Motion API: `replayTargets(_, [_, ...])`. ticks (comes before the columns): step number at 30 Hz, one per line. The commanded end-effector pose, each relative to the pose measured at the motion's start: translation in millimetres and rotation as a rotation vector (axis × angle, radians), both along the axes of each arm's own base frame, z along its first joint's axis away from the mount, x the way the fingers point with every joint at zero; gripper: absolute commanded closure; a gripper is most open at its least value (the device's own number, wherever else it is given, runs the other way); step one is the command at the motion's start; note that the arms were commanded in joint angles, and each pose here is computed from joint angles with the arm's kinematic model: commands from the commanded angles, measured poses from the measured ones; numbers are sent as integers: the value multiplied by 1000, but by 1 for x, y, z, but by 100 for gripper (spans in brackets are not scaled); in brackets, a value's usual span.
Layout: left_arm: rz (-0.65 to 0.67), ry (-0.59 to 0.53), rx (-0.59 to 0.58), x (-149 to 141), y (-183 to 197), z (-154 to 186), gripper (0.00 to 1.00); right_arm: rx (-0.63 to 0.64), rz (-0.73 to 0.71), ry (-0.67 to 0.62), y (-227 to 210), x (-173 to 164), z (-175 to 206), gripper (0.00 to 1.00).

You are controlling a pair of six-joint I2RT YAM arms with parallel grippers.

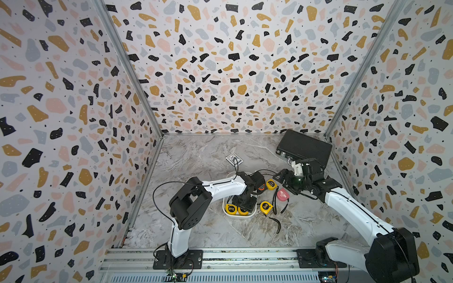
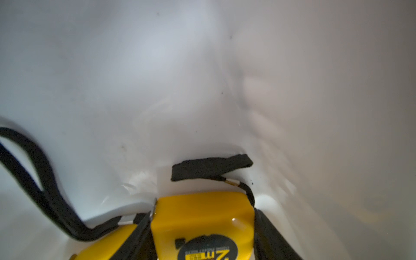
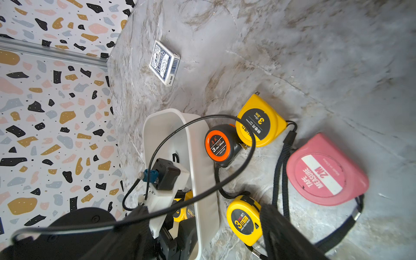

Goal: Take the tape measure out of the storage box
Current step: Pick up the tape measure from the storage box.

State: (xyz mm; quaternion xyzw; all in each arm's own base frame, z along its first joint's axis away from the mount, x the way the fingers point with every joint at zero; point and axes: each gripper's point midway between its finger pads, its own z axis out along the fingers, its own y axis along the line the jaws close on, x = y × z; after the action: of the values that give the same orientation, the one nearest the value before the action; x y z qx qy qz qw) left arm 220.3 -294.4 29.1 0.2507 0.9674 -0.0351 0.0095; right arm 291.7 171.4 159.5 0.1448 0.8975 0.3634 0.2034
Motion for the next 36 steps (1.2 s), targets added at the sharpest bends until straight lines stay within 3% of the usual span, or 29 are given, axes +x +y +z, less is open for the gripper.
replayTargets(1, [5,-9,27,1,3,5,59,19,-13,-56,0,6,20,18])
replayTargets(6, [17,-11,9,2,-1,11,83,23,-13,-58,-1,3,22,18])
replayTargets(11, [37,-30,-3,5,-1,23,100,29,-10,-60,-1,0,23,18])
replayTargets(22, [153,-57,-61,16,5,64,100,57,12,-70,3,-8,29,18])
replayTargets(36, [403,-163,-268,39,4,163,100,122,83,-131,17,-39,40,18])
